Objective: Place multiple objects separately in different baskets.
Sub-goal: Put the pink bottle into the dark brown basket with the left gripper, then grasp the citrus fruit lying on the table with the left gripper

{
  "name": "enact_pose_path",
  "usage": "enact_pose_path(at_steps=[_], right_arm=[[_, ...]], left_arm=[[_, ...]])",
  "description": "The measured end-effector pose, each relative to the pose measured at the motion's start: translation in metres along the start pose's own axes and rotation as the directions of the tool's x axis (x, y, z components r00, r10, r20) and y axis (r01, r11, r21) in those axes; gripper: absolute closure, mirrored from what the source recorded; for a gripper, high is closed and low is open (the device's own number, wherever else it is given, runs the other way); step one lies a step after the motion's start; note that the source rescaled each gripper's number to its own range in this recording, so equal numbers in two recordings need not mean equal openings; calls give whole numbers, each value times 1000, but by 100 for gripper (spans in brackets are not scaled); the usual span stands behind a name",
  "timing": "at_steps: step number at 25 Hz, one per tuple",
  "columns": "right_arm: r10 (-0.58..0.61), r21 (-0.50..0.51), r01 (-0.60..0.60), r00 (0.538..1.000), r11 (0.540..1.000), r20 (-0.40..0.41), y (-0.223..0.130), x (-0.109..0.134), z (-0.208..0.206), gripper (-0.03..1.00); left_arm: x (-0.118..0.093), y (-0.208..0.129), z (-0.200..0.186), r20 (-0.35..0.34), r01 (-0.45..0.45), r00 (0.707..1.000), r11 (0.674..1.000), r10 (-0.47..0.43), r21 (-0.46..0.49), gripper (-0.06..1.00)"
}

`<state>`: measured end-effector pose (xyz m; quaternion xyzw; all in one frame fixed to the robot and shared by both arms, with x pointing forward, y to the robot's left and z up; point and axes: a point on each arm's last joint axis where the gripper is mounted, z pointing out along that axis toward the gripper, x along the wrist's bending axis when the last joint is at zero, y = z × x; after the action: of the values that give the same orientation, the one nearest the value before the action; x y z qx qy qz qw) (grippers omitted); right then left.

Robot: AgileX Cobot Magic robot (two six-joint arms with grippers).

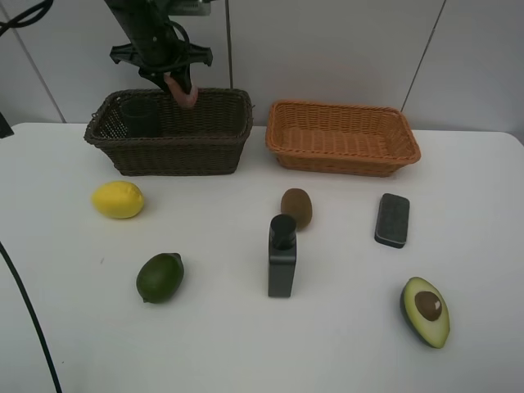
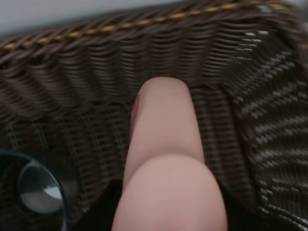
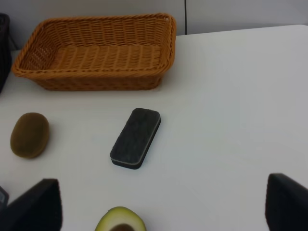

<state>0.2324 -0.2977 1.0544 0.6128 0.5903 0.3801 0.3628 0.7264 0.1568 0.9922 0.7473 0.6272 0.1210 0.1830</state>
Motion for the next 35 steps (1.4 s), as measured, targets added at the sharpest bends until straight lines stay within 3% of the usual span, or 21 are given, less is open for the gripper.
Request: enact_pose_path(at_steps=[10, 11, 15, 17, 26, 31, 35], right_arm=[[0, 0, 0, 1000, 1000, 0, 0, 0, 0, -3], [0, 0, 0, 1000, 1000, 0, 0, 0, 0, -3], [0, 0, 0, 1000, 1000, 0, 0, 0, 0, -3], [0, 0, 0, 1000, 1000, 0, 0, 0, 0, -3], [0, 0, 0, 1000, 1000, 0, 0, 0, 0, -3], [0, 0, 0, 1000, 1000, 0, 0, 0, 0, -3], [0, 0, 0, 1000, 1000, 0, 0, 0, 0, -3]], left_arm=[[-4, -1, 9, -27, -56, 998, 998, 56, -8, 89], [-4, -1, 9, -27, -56, 998, 998, 56, -9, 82], [-4, -1, 9, -30, -50, 998, 999, 50, -8, 18], [-4, -2, 9, -31, -46, 998, 999, 46, 1, 4], [-5, -16, 8, -12, -10, 1000, 988, 12, 156, -1], [-6, -28, 4, 21, -79, 997, 954, 76, 290, -1], [-10, -22, -8, 57, -108, 994, 959, 96, 264, -1]])
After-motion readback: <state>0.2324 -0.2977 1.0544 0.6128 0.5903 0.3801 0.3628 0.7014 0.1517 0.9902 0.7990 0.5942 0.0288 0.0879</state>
